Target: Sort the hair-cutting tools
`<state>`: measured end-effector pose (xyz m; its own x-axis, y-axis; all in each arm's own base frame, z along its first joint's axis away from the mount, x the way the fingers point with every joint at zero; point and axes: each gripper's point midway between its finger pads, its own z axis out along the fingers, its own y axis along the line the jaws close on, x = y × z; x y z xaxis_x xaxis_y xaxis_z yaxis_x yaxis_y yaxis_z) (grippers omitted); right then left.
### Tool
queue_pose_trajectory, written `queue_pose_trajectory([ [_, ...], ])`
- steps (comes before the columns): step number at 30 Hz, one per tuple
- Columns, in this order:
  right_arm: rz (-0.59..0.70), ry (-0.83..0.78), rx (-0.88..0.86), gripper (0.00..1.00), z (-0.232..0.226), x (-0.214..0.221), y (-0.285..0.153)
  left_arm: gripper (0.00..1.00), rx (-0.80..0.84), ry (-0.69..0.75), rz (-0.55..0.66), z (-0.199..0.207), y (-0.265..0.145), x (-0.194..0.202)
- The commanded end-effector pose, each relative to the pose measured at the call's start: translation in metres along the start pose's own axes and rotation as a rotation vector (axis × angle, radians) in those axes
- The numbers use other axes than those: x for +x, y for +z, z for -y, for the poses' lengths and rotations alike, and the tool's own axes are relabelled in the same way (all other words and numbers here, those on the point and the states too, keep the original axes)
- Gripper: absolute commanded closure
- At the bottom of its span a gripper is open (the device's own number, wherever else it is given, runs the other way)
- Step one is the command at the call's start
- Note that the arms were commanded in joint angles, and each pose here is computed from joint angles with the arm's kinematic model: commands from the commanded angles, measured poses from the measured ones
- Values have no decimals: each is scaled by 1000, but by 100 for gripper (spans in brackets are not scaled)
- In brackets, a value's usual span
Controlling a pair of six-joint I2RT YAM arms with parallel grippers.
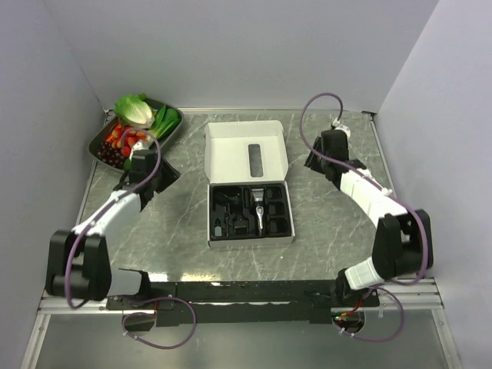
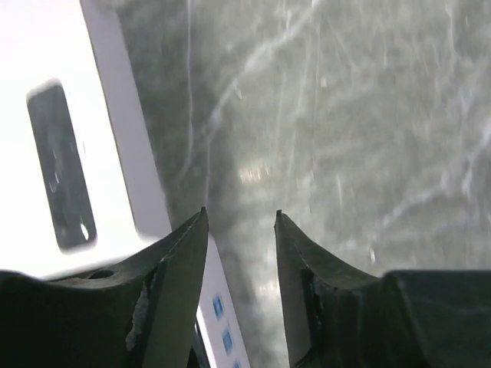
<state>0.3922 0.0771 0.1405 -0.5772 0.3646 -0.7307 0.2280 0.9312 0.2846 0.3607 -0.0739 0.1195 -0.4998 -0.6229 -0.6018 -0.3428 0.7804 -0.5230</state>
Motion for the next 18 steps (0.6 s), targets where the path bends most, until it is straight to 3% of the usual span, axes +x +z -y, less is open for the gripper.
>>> queue_pose_trajectory([
  [1,25,70,-129,57,-15,-34,27,50,147,-52,-36,18,23,-26],
  [4,-19,156,-189,80,-5,-33,51,55,257,-99,-112,28,44,-22],
  [5,-50,175,-198,96,-2,-27,62,58,272,-106,-158,29,55,-14],
  [6,-70,185,-231,100,-5,-25,66,62,280,-122,-141,26,62,-23],
  [7,-61,189,-242,100,-3,-27,71,70,290,-129,-151,27,68,-23],
  [9,-60,182,-255,100,-4,-25,84,76,329,-140,-202,33,85,-17],
  [10,-68,182,-273,100,-7,-23,87,88,349,-139,-207,36,91,-17],
  [12,-92,192,-310,100,-13,-20,100,99,385,-153,-262,41,109,-11],
  [13,-148,199,-344,100,-17,-6,108,99,417,-149,-255,49,115,-18],
  [18,-196,225,-524,100,-49,-8,123,99,499,-216,-339,55,135,2],
])
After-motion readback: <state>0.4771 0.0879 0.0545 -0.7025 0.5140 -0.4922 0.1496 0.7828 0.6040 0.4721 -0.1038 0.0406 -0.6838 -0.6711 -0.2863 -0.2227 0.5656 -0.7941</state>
